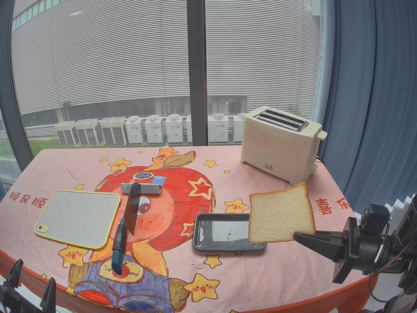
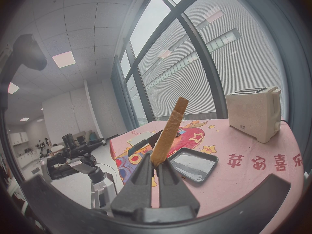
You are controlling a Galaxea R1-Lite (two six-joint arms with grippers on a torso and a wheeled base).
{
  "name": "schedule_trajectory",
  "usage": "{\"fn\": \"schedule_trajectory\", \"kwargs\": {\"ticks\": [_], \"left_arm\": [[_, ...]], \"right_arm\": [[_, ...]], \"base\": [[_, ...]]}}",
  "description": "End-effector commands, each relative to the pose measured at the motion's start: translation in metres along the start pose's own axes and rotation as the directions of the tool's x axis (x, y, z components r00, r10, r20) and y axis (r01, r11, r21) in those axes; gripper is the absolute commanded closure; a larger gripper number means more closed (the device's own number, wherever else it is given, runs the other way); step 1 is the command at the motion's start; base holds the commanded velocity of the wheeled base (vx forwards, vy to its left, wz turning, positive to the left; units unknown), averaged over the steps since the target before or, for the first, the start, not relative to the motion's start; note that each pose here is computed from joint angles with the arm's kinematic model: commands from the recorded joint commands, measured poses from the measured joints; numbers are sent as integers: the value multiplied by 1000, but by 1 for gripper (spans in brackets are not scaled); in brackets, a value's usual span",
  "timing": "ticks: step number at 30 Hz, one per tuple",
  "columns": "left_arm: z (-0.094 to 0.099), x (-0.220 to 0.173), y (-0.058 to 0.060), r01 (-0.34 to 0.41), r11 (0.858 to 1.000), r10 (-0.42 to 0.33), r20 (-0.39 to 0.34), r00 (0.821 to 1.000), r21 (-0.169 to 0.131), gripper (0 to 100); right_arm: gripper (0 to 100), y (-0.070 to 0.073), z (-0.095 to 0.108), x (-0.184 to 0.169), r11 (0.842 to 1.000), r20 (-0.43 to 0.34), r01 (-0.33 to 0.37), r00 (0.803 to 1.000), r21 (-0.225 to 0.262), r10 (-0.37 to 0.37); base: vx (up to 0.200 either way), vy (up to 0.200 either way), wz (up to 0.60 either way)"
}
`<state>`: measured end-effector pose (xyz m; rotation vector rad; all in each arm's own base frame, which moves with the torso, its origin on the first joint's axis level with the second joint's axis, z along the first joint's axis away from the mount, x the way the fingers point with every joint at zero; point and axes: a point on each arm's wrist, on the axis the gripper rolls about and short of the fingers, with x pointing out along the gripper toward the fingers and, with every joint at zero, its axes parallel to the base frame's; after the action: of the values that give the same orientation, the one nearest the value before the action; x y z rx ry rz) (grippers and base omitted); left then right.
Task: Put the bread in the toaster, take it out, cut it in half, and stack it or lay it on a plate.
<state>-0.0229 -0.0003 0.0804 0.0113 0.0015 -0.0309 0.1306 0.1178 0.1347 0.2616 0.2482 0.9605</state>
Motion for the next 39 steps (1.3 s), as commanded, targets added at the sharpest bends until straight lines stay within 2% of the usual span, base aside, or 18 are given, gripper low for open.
{"fn": "schedule_trajectory", "kwargs": {"ticks": [1,7,17,22,28,32,39], "left_arm": [[-5,0,0,0,1000,0,-1,1000,-1,0],[-5,0,0,0,1000,0,-1,1000,-1,0],[-5,0,0,0,1000,0,-1,1000,-1,0],[-5,0,0,0,1000,0,-1,1000,1,0],[-5,0,0,0,1000,0,-1,1000,-1,0],[-5,0,0,0,1000,0,-1,1000,-1,0],[-5,0,0,0,1000,0,-1,1000,1,0]], "right_arm": [[100,-4,-3,2,999,-16,29,999,-16,-29],[100,-6,-1,2,997,2,41,999,-64,-41],[100,-8,-3,-1,995,-1,53,999,-84,-53],[100,-9,-4,-5,989,1,63,998,-137,-64],[100,-14,-1,-7,986,16,95,995,-136,-94],[100,-22,3,-8,981,36,141,990,-132,-137],[100,-30,7,-9,971,51,172,985,-168,-166]], "base": [[0,0,0],[0,0,0],[0,0,0],[0,0,0],[0,0,0],[0,0,0],[0,0,0]]}}
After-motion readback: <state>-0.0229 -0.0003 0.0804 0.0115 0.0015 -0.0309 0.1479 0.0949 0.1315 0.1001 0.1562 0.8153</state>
